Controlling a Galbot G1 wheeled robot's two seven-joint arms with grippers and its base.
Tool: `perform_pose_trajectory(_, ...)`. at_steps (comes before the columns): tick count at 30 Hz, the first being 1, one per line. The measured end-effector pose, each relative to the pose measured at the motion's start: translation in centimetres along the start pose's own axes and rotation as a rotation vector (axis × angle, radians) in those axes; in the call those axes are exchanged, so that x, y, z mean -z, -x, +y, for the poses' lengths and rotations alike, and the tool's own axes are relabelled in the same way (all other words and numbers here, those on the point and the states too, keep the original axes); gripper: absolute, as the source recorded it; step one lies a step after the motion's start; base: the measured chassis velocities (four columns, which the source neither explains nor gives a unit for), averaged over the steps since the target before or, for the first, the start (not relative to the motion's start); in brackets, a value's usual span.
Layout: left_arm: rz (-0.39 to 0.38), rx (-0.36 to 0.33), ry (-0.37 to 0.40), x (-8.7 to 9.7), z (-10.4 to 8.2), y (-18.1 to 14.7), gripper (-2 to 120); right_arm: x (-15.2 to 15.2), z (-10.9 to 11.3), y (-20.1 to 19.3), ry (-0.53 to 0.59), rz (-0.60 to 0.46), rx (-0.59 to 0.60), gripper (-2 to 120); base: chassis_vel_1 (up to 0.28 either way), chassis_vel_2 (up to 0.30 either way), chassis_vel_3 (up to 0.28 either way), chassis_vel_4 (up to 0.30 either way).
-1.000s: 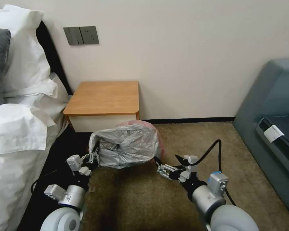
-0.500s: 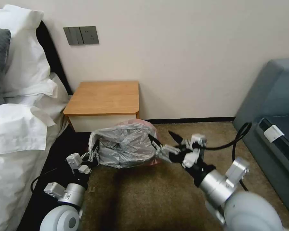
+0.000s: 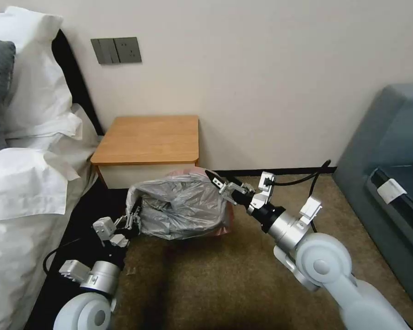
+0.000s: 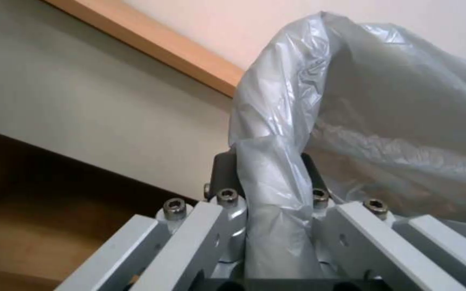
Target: Pick up the garbage bag from the table and place it over the trash can.
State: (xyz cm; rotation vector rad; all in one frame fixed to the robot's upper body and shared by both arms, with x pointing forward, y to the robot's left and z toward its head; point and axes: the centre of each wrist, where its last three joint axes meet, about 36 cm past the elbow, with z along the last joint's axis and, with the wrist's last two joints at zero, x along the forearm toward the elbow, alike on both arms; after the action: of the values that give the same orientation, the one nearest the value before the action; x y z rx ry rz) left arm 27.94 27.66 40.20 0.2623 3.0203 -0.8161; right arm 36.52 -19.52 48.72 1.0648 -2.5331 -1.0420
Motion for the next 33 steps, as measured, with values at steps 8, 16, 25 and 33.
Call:
perform_pose_trajectory(8,-0.001,0.0,-0.008,0.02,0.12,0.04,7,-0.31,0.17,0.13,0.014,0.001,-0.002,83,0.0,0.0,0.0,0.0)
perform_pose_trajectory(16,-0.002,-0.002,-0.012,0.05,0.07,0.03,7,-0.42,0.53,0.38,0.021,-0.009,-0.002,53,0.0,0.0,0.0,0.0)
perform_pose_trajectory(25,-0.001,-0.002,-0.016,-0.07,0.01,-0.04,7,-0.44,0.77,0.49,0.023,-0.02,-0.001,26,0.0,0.0,0.0,0.0)
perform_pose_trajectory(33,0.0,-0.002,-0.018,-0.12,-0.06,-0.03,7,-0.48,0.88,0.54,0.017,-0.022,0.001,0,0.0,0.0,0.0,0.0)
